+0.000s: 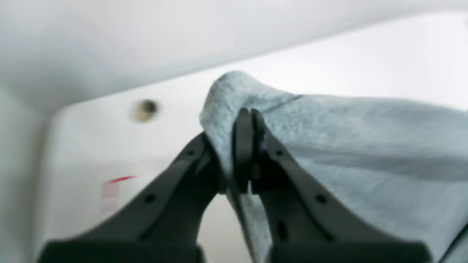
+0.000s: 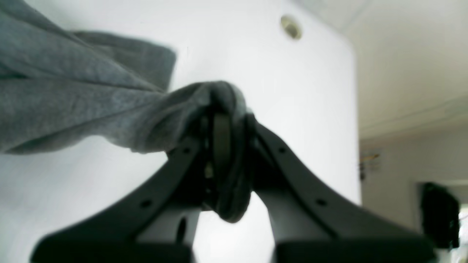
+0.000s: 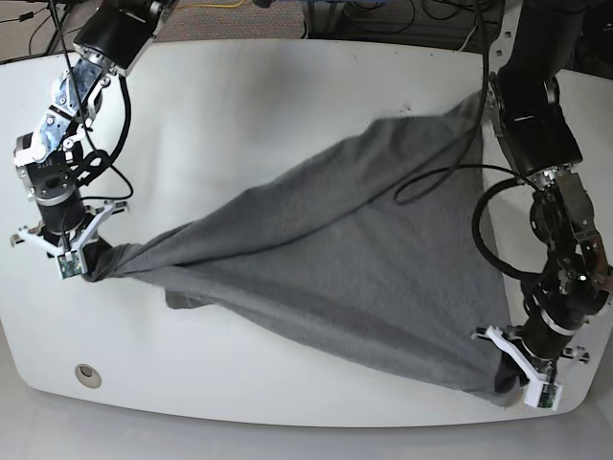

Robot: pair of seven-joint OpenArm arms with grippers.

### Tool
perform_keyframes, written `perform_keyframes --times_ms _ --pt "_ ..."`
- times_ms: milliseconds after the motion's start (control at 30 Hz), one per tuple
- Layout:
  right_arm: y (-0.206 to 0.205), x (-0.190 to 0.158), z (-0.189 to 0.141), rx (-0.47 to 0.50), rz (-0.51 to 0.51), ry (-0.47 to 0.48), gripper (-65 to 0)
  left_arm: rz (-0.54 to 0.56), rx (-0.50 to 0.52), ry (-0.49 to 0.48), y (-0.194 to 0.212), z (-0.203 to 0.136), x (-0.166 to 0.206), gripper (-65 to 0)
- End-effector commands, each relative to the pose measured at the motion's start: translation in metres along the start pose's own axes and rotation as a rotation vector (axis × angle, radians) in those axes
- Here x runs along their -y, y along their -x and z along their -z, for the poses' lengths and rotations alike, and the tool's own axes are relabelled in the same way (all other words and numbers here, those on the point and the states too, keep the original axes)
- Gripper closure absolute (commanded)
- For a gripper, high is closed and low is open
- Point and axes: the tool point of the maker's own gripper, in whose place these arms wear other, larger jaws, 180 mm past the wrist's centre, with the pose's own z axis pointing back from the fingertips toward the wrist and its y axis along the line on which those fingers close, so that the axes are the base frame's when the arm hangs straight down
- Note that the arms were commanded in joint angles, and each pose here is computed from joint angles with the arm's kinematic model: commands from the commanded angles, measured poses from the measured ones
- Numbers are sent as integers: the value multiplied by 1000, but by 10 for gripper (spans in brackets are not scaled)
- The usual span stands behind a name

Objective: Layout the t-shirt on the table in an organized manner, then fold the t-shirt properly
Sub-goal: 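Lift the grey shirt high with both grippers, stretching it between them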

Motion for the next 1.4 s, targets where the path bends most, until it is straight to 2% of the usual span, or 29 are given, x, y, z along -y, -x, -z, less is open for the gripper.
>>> perform_keyframes --times_ms 0,67,233,500,700,933,1133,1367 --pt "-39 36 -5 96 -41 84 -41 29 132 -67 -61 -20 -22 0" --pt "-54 50 -7 125 -56 113 -41 36 158 -82 -72 -28 -25 0" --pt "-96 84 -15 207 -106 189 -41 91 321 -127 -138 -57 -30 0" --pt "-169 123 -47 291 -255 312 -41 125 483 -192 -229 -99 -46 0" --pt "-198 140 -65 338 -251 381 -41 136 560 -212 -266 -121 -50 0" --pt "-199 145 -67 326 -240 399 -41 135 559 -210 -266 -120 -49 0" --pt "-177 131 -55 275 -250 351 -41 123 489 -200 -237 -103 -49 0" --pt "-169 120 -47 260 -234 322 -41 95 459 -209 -218 -99 -57 0"
